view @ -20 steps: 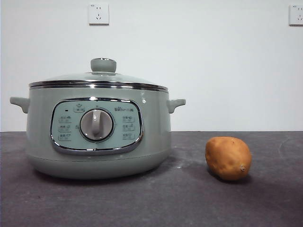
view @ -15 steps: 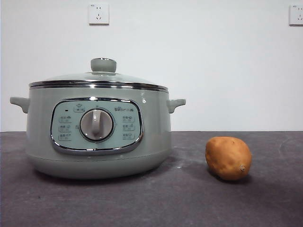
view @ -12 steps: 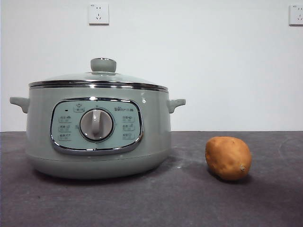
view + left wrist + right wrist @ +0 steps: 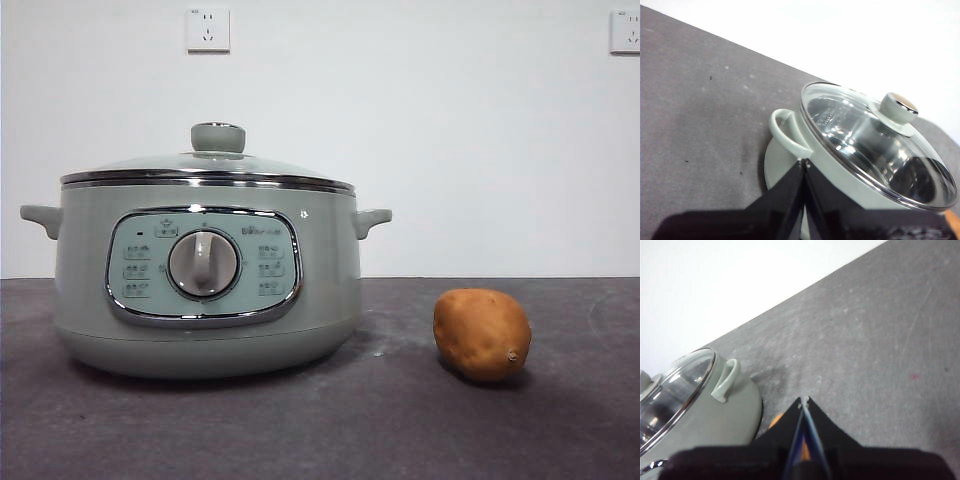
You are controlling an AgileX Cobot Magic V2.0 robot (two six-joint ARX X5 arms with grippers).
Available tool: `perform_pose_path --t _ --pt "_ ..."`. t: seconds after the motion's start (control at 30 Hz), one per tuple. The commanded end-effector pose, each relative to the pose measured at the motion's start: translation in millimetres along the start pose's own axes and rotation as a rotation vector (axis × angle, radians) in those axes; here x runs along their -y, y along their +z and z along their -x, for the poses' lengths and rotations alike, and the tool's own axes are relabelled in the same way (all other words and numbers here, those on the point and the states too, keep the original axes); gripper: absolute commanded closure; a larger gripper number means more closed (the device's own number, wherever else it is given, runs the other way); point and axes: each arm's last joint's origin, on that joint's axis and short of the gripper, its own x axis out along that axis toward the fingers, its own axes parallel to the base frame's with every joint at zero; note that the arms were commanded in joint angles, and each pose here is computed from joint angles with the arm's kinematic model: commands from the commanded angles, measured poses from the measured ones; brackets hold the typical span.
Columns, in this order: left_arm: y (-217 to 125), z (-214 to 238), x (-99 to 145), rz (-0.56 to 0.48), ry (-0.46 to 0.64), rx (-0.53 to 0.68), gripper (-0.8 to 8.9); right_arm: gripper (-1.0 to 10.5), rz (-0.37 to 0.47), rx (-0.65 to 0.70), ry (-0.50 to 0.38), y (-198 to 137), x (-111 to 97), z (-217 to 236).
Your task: Pick up the potato,open the lid,put the potato in the pot,close the lid
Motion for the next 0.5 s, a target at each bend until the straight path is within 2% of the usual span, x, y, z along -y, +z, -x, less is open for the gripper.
perform_pose_path --t 0.03,0.3,0.5 --pt "13 3 8 -0.073 -0.016 -0.029 8.21 9.6 0.081 -0.014 -0.005 17 -9 1" --pt "58 -3 30 -0.159 -0.074 -0.192 8.21 9.6 0.162 -0.139 -0.053 65 -32 -7" --pt "91 -17 46 -0.197 -0.164 -0.340 8.18 9.6 0.237 -0.302 -0.099 95 -45 -20"
